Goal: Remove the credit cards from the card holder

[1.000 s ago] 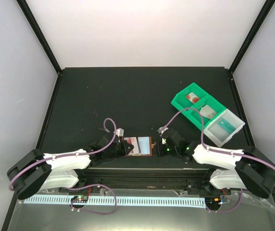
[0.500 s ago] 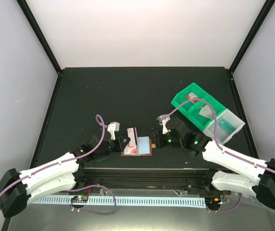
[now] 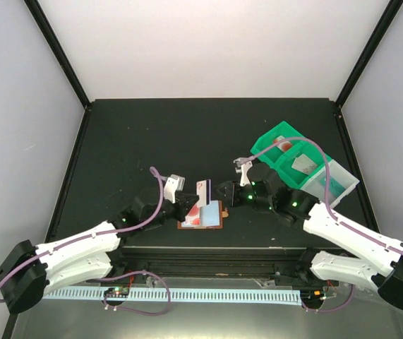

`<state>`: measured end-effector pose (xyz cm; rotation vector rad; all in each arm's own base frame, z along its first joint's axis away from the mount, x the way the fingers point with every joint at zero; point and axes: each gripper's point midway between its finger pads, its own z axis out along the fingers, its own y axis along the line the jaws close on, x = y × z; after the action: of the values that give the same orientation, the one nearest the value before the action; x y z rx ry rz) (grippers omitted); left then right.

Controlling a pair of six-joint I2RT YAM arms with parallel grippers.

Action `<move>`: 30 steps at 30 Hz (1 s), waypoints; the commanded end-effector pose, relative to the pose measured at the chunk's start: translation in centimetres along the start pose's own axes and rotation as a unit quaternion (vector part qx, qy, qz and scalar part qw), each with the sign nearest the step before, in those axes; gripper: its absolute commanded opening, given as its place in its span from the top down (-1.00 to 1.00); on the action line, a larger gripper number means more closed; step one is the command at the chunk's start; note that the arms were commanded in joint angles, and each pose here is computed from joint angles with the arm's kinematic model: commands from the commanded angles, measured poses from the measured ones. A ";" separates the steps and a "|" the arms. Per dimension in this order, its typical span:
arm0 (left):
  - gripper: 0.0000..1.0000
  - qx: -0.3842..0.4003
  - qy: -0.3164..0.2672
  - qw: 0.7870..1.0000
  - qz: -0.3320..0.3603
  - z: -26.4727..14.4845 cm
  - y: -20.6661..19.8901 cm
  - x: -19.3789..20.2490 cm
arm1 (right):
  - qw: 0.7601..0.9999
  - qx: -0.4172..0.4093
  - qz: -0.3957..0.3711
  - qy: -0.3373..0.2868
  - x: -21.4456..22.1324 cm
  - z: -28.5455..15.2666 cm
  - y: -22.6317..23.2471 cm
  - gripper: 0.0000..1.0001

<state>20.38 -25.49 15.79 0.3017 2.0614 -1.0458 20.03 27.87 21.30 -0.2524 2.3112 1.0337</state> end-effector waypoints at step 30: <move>0.97 0.105 -0.095 0.901 0.410 0.3 -6.3 -2.8 | 0.976 -0.017 0.217 -0.010 -1.8 -1.3 1.8 0.03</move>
<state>19.56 -29.06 19.90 1.0016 1.5018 -0.7425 20.24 26.69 23.32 0.2523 2.3930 1.1744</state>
